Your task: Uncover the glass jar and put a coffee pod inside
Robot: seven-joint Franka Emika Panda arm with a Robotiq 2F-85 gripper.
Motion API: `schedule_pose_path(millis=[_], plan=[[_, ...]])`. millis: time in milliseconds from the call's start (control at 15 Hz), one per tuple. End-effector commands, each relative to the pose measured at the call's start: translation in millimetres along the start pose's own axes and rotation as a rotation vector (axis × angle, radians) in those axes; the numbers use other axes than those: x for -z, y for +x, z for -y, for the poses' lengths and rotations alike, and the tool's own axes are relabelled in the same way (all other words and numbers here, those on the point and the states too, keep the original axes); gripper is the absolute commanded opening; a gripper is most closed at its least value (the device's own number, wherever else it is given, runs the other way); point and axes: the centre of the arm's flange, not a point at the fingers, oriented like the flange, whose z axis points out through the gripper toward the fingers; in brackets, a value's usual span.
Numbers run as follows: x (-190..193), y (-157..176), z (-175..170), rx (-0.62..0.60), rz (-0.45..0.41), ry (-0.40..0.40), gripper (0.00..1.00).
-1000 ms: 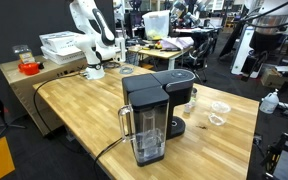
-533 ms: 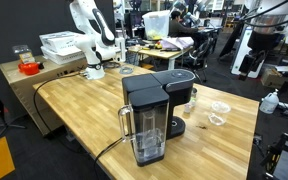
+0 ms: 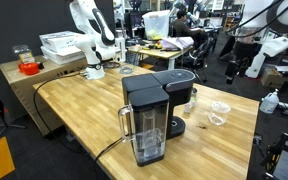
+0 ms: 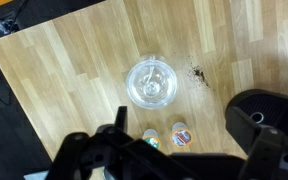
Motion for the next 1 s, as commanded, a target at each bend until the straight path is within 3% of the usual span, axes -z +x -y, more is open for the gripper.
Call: schedule_pose_path(millis=[0, 133, 200, 933], plan=[[-24.4, 18.9, -7.3, -0.026, 0.035, 0.008, 1.00], [-40.3, 21.5, -11.9, -0.041, 0.060, 0.017, 1.00], [-33.7, 10.2, -8.4, -0.023, 0.055, 0.006, 1.00], [-39.6, 16.3, -8.3, -0.050, 0.047, 0.013, 1.00]])
